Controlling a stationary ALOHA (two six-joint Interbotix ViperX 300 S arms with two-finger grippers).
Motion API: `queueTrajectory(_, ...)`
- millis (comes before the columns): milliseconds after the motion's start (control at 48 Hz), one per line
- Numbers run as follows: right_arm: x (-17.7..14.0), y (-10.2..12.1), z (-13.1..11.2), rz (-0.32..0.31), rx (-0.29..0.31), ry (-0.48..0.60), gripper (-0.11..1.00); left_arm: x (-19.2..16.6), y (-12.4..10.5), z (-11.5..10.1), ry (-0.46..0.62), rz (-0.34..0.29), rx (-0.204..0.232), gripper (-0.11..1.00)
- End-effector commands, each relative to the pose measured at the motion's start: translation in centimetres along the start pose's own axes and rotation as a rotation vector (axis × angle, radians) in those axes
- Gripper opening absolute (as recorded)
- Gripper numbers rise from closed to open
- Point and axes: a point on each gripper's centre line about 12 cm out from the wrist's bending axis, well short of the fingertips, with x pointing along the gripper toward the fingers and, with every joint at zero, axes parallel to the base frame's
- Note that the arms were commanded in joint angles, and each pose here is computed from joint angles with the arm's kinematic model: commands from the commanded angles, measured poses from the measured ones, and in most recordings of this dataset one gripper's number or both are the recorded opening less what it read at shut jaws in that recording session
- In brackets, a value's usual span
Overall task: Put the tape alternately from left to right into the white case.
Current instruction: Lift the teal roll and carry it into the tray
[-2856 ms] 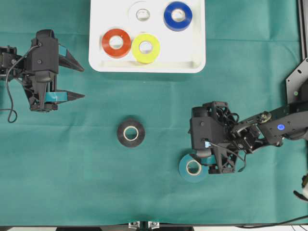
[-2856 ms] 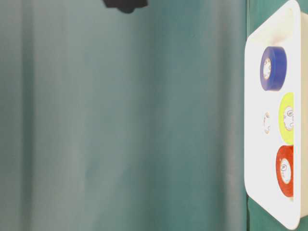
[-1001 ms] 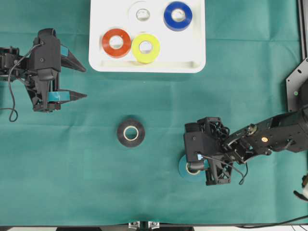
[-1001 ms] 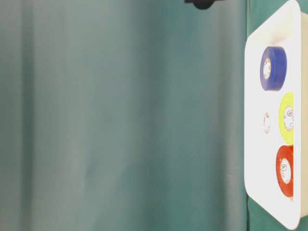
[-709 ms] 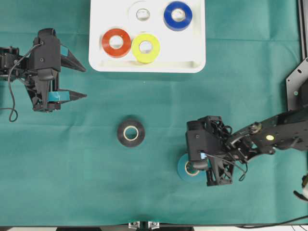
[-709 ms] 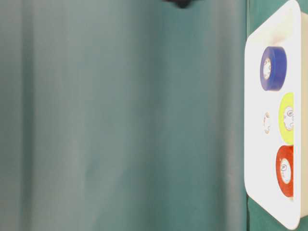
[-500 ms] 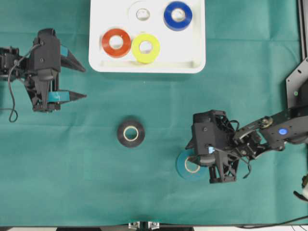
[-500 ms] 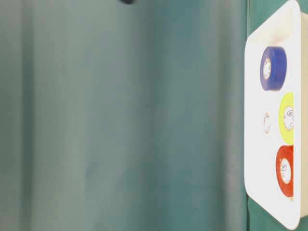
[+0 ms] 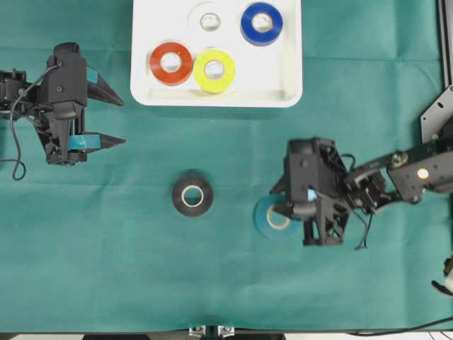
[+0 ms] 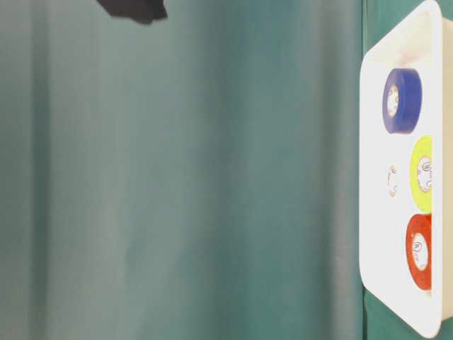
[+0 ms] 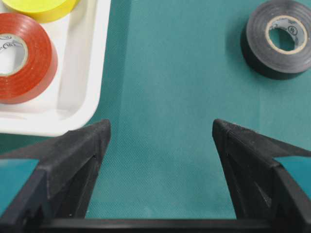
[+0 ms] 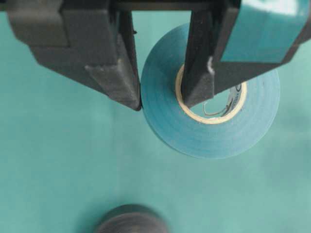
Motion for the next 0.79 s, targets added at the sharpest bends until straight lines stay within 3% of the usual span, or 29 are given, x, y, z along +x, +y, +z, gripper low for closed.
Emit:
queueTrajectory(0,-0.6,-0.6,2.4,0.003,0.014,-0.07,0.26,-0.2,-0.1,0.5,-0.02,-0.003,0.0,0.86)
queueTrajectory(521,0.6,-9.6,8.3,-0.215,0.012,-0.174,0.26,-0.2,-0.3,0.5,-0.02,-0.008,0.004,0.86)
queueTrajectory(771,1.8,-13.4,11.1,-0.274,0.009,-0.218,0.26,-0.2,-0.4,0.6,-0.021,-0.013,0.008,0.86)
